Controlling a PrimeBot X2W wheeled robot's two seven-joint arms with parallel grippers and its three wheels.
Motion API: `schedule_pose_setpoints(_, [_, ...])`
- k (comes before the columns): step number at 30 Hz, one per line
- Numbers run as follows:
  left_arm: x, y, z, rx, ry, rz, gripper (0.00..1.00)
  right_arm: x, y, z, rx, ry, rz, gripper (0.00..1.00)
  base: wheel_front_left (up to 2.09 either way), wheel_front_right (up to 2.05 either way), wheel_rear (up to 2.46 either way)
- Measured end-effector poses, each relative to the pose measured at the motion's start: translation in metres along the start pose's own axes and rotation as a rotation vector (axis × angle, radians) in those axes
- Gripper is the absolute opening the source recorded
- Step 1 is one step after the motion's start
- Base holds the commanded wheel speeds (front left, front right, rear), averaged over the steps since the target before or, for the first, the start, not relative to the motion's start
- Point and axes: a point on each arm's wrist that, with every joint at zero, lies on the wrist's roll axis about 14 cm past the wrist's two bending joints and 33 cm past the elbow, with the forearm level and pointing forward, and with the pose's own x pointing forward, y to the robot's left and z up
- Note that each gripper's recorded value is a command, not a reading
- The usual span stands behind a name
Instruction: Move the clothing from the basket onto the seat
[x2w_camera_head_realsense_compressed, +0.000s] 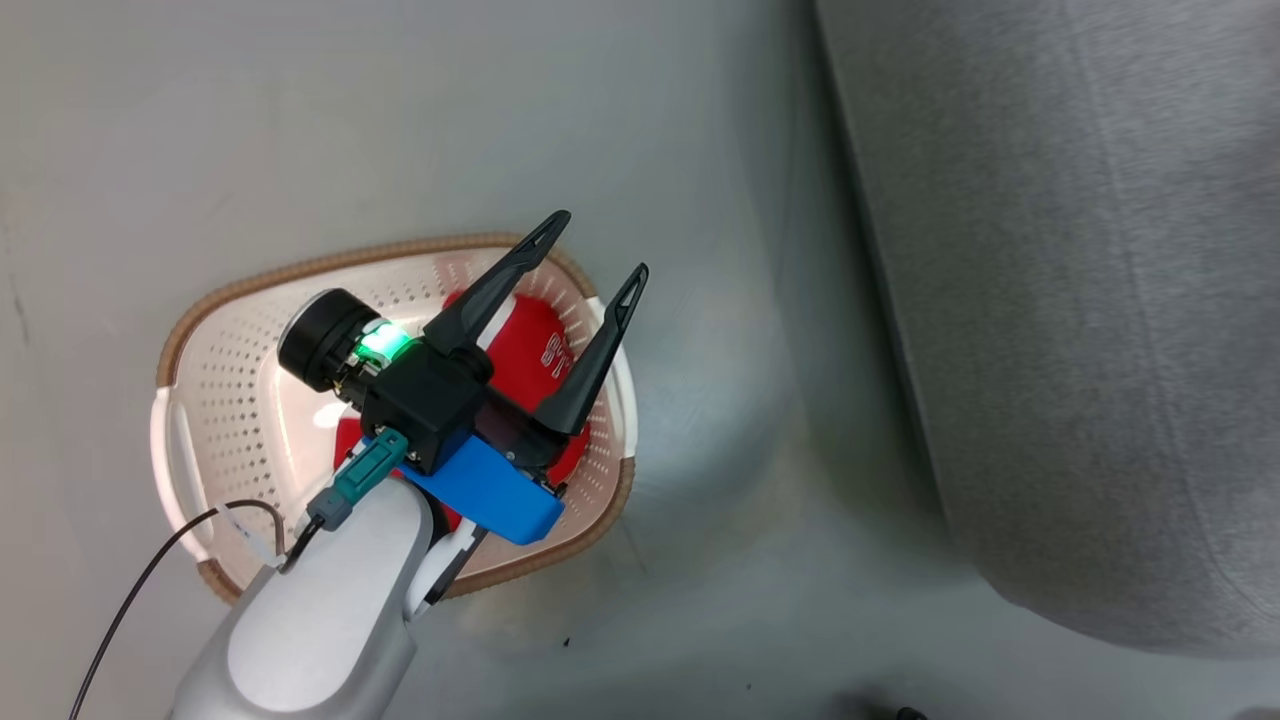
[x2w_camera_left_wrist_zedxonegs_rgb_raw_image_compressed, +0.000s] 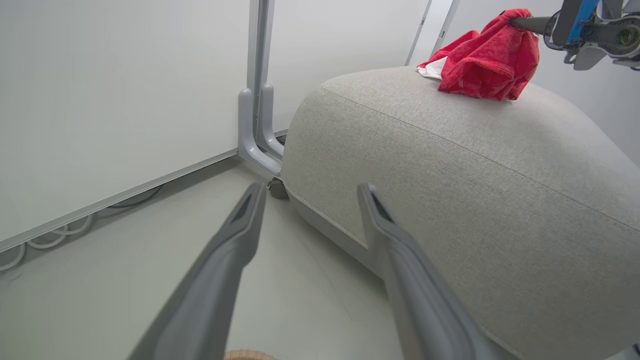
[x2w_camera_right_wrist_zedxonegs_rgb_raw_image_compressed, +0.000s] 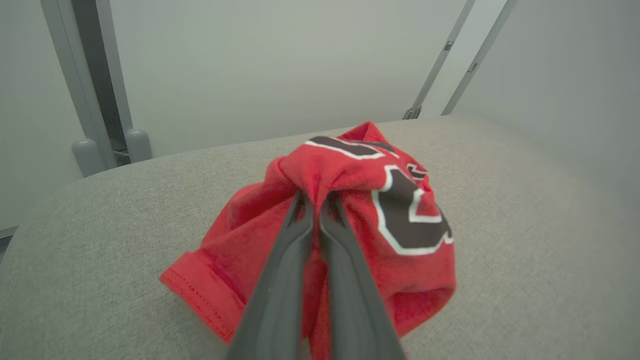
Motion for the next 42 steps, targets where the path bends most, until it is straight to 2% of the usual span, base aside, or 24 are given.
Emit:
schedule_pose_setpoints(3, [-0.006,0.01,-0.013,-0.011,0.026,0.026,1.0,-0.002,0.018,-0.044,0.007,0.08,0.017,0.0,0.0,0.0,0.0])
schedule_pose_setpoints(6, [-0.011,0.016,-0.018,-0.014,0.039,0.042,1.0,-0.004,0.028,-0.065,0.0,0.12,0.028,0.0,0.0,0.0,0.0])
schedule_pose_setpoints(14, [-0.013,0.015,-0.009,-0.008,0.03,0.056,1.0,-0.01,0.026,-0.065,-0.004,0.12,0.03,0.0,0.0,0.0,0.0])
schedule_pose_setpoints(15, [-0.013,0.014,-0.007,-0.007,0.027,0.056,1.0,-0.011,0.027,-0.062,-0.008,0.111,0.034,0.36,0.0,0.0,0.0])
schedule_pose_setpoints(16, [-0.013,0.012,-0.003,-0.006,0.021,0.056,1.0,-0.011,0.027,-0.058,-0.011,0.101,0.036,0.77,0.0,0.0,0.0])
schedule_pose_setpoints(17, [-0.013,0.009,0.005,-0.007,0.006,0.059,1.0,-0.013,0.026,-0.05,-0.02,0.08,0.043,1.0,0.0,0.0,0.0])
schedule_pose_setpoints(28, [-0.049,-0.006,0.05,-0.02,-0.038,0.164,1.0,-0.062,0.036,-0.009,-0.036,-0.05,0.141,1.0,0.0,0.0,0.0])
schedule_pose_setpoints(36, [-0.101,-0.014,0.08,-0.008,-0.077,0.294,1.0,-0.128,0.071,0.025,-0.005,-0.171,0.303,1.0,0.0,0.0,0.0])
schedule_pose_setpoints(42, [-0.144,-0.006,0.098,0.012,-0.119,0.416,1.0,-0.178,0.102,0.046,0.048,-0.248,0.428,1.0,0.0,0.0,0.0])
